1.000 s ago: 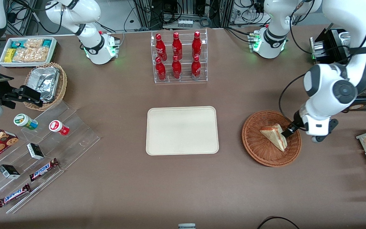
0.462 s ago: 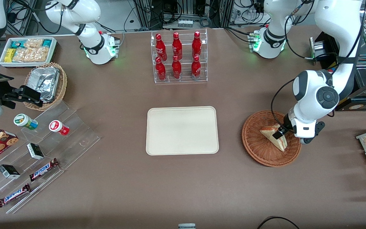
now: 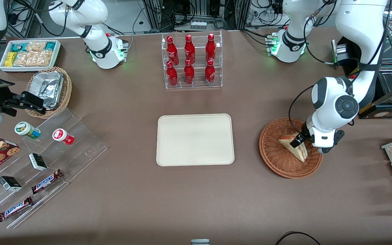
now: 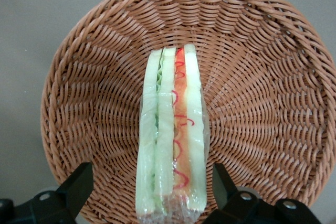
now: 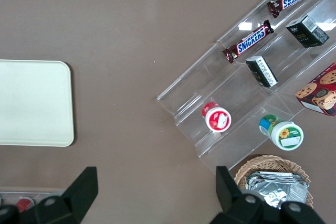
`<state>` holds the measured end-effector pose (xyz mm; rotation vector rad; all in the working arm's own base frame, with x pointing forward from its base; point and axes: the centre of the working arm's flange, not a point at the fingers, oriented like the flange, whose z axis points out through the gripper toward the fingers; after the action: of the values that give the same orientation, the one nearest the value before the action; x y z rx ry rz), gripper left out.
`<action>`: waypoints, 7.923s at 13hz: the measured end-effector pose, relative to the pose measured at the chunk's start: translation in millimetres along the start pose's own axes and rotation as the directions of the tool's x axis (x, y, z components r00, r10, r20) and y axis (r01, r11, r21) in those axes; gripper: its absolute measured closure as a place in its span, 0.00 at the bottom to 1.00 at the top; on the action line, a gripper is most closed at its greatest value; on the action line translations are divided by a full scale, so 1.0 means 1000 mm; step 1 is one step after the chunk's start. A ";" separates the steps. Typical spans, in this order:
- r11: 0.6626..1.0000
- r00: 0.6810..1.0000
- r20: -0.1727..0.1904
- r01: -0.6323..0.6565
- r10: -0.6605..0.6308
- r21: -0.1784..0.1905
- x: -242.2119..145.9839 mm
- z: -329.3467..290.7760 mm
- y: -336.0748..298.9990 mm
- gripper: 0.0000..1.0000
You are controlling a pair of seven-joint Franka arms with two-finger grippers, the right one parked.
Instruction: Place sandwich from basket to tray
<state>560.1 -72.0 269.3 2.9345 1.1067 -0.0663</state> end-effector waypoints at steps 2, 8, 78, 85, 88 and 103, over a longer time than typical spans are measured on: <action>1.000 1.000 -0.002 0.000 0.000 -0.002 0.000 0.002 0.001 0.00; 0.999 0.999 0.006 0.032 -0.032 -0.003 -0.007 0.010 0.008 0.52; 0.916 0.928 0.037 -0.371 0.370 0.151 -0.181 -0.258 0.170 0.00; 0.866 0.879 0.130 -0.476 0.459 0.155 -0.089 -0.308 0.083 0.00; 0.822 0.833 0.156 -0.551 0.531 0.144 -0.055 -0.328 0.042 0.00; 0.742 0.733 0.224 -0.668 0.642 0.059 0.004 -0.349 -0.076 0.00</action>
<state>526.5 -5.3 618.5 3.1544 -0.0137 -0.4189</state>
